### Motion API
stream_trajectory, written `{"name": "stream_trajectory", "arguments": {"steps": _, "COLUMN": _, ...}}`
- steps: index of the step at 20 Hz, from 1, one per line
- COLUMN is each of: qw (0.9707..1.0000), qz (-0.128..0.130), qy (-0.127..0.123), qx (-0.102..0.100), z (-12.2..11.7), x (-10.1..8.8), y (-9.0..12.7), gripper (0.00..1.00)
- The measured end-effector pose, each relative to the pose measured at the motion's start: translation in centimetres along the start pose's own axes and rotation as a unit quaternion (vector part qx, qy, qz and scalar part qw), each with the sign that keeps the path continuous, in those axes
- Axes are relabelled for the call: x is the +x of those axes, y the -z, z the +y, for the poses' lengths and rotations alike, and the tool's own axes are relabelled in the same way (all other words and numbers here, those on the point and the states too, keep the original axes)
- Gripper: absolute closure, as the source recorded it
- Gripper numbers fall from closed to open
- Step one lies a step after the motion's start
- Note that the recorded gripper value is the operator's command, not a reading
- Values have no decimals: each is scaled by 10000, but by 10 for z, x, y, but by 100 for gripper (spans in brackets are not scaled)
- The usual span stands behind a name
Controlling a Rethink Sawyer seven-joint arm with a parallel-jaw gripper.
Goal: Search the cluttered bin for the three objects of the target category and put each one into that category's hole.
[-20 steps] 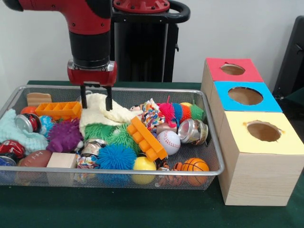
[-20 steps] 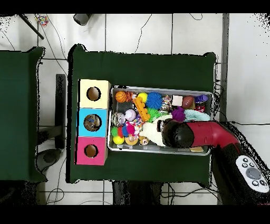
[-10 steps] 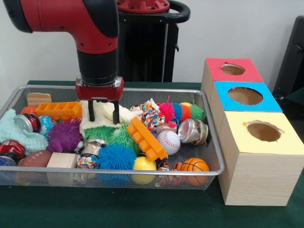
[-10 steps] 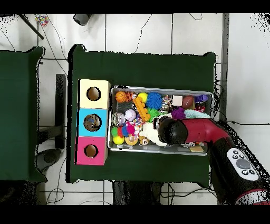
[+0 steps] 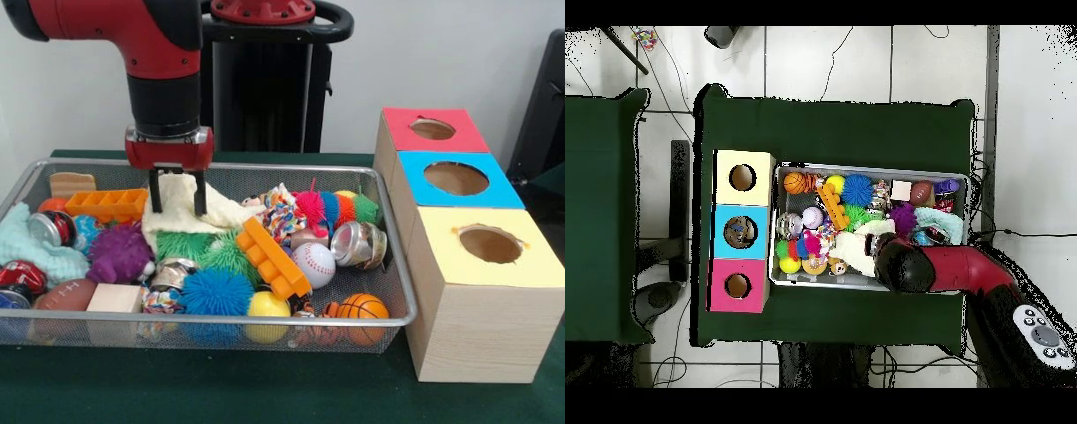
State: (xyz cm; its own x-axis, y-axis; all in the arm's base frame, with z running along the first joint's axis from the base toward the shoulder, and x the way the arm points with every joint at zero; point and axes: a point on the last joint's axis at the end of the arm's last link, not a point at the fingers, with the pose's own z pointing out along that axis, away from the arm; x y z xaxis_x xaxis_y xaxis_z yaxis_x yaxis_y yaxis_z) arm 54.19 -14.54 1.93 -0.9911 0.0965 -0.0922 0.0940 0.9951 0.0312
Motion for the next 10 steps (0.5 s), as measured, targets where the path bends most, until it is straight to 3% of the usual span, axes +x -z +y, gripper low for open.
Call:
{"name": "stream_trajectory", "arguments": {"steps": 4, "qw": 9999, "qz": 55, "qy": -137, "qx": 70, "z": -19, "x": 26, "y": 24, "gripper": 0}}
{"name": "stream_trajectory", "arguments": {"steps": 10, "qw": 9996, "qz": 69, "qy": -195, "qx": 216, "z": -32, "x": 48, "y": 54, "gripper": 0}}
